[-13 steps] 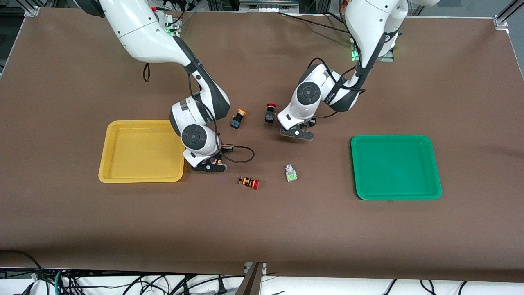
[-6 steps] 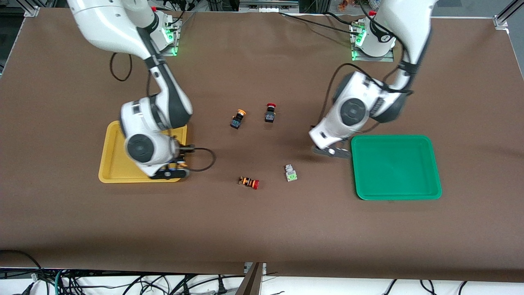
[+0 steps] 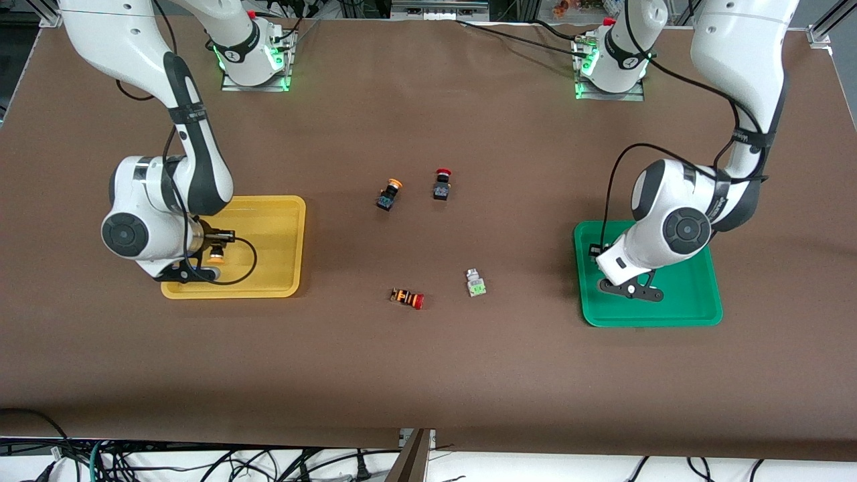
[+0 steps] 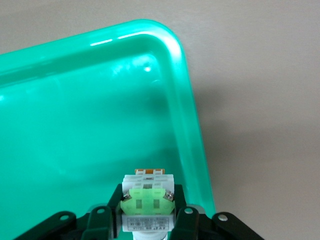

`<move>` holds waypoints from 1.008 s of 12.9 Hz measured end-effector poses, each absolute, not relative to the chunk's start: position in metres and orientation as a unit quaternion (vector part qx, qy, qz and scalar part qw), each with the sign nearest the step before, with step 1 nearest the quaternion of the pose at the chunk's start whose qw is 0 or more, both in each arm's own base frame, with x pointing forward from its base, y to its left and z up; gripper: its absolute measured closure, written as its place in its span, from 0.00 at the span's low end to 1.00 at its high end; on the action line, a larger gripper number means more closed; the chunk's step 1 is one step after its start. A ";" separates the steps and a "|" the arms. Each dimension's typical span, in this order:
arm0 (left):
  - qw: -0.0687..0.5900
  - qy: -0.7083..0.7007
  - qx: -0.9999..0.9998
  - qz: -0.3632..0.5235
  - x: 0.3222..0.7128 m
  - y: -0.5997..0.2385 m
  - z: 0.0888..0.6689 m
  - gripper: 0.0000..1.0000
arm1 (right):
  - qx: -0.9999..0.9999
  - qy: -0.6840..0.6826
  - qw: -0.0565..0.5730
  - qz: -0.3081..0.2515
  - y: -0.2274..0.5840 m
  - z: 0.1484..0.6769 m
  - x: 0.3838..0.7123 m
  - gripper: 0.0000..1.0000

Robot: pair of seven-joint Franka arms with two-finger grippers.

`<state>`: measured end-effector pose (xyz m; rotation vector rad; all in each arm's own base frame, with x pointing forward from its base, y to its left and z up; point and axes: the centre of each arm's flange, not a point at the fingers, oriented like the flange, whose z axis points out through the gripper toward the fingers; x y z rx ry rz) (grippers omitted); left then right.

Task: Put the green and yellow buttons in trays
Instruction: 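Place the yellow button in the yellow tray while the left gripper places the green button, then grasp the blue button with the right gripper while the left gripper grasps the green button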

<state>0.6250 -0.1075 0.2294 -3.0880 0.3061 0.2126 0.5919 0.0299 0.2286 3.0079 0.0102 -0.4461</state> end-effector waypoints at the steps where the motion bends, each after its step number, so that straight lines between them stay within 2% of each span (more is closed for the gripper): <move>1: 0.016 0.099 -0.993 0.068 0.626 -0.105 0.215 0.59 | 0.988 0.004 0.051 -0.143 0.020 0.221 0.584 0.67; 3: 0.014 0.100 -0.993 0.066 0.627 -0.105 0.196 0.59 | 0.988 0.002 0.053 -0.144 0.000 0.206 0.573 0.67; 4: 0.014 0.100 -0.993 0.064 0.628 -0.105 0.195 0.52 | 0.988 -0.001 0.053 -0.146 -0.006 0.201 0.569 0.67; 5: 0.013 0.100 -0.993 0.056 0.634 -0.106 0.201 0.42 | 0.988 -0.002 0.053 -0.147 -0.009 0.200 0.569 0.62; 8: 0.008 0.102 -0.995 0.013 0.660 -0.116 0.251 0.10 | 0.987 0.012 0.049 -0.152 0.009 0.217 0.579 0.30; 9: 0.006 0.103 -0.995 0.007 0.667 -0.125 0.276 0.00 | 0.985 0.025 0.045 -0.163 0.028 0.233 0.586 0.16; 11: -0.003 0.073 -0.997 0.000 0.671 -0.162 0.319 0.00 | 0.984 0.047 0.041 -0.166 0.080 0.264 0.597 0.00; 13: -0.010 0.015 -1.000 -0.011 0.666 -0.218 0.336 0.00 | 0.986 0.033 0.037 -0.158 0.149 0.273 0.590 0.00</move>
